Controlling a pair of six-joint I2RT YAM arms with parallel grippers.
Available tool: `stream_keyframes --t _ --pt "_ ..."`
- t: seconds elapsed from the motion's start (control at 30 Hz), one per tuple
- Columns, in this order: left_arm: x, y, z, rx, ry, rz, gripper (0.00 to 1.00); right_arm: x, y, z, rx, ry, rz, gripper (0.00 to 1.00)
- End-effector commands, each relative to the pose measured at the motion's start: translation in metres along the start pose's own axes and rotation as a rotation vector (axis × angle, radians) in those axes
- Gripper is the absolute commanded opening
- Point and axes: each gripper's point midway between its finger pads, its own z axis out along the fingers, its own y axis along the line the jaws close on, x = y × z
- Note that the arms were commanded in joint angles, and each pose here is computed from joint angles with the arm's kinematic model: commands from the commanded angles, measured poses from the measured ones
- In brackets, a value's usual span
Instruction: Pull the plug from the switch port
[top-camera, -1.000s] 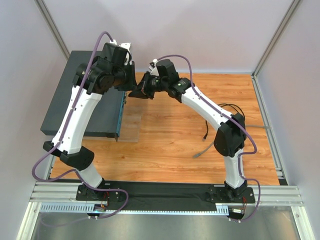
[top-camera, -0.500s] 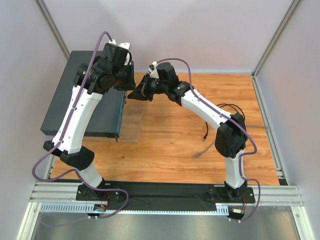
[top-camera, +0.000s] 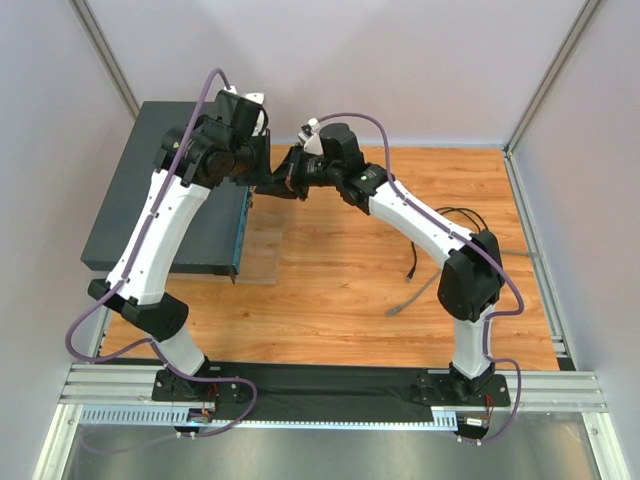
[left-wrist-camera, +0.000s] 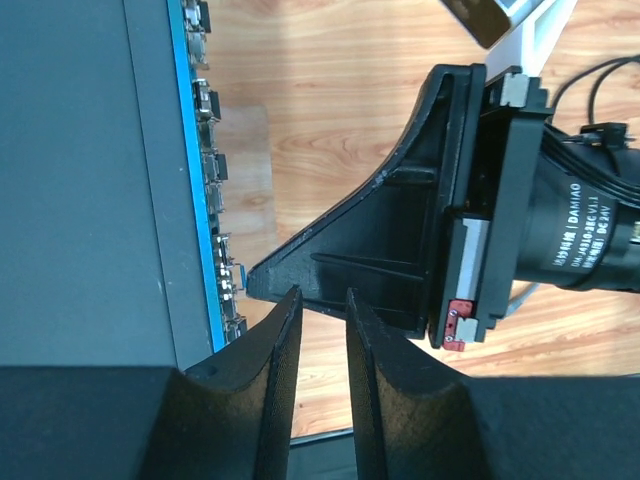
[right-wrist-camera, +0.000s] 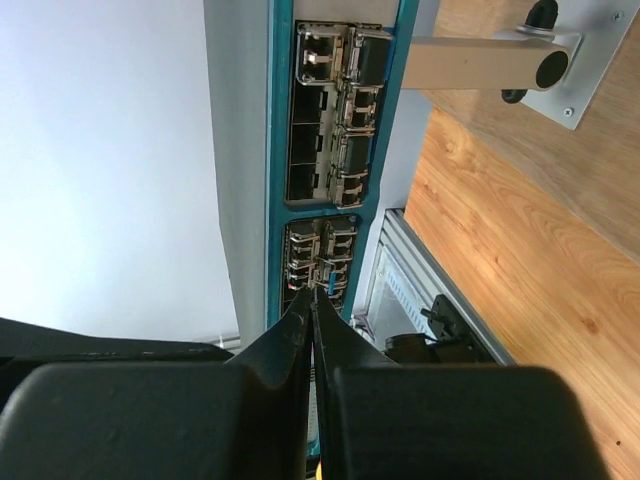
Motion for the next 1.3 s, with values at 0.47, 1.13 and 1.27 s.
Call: stream_keyframes --t 0.47,1.13,1.27 --pt "0.048 0.03 -0.007 -0.256 0.2 0.176 0.32 0.026 -0.128 -0.14 0.603 -0.075 -0.149 0.13" --pt "0.057 0.065 -0.014 -0.5 0.186 0.4 0.32 0.036 -0.158 -0.17 0.605 -0.096 -0.074 0.13" --pt "0.06 0.066 -0.013 -0.5 0.204 0.429 0.31 0.037 -0.161 -0.17 0.605 -0.092 -0.069 0.12"
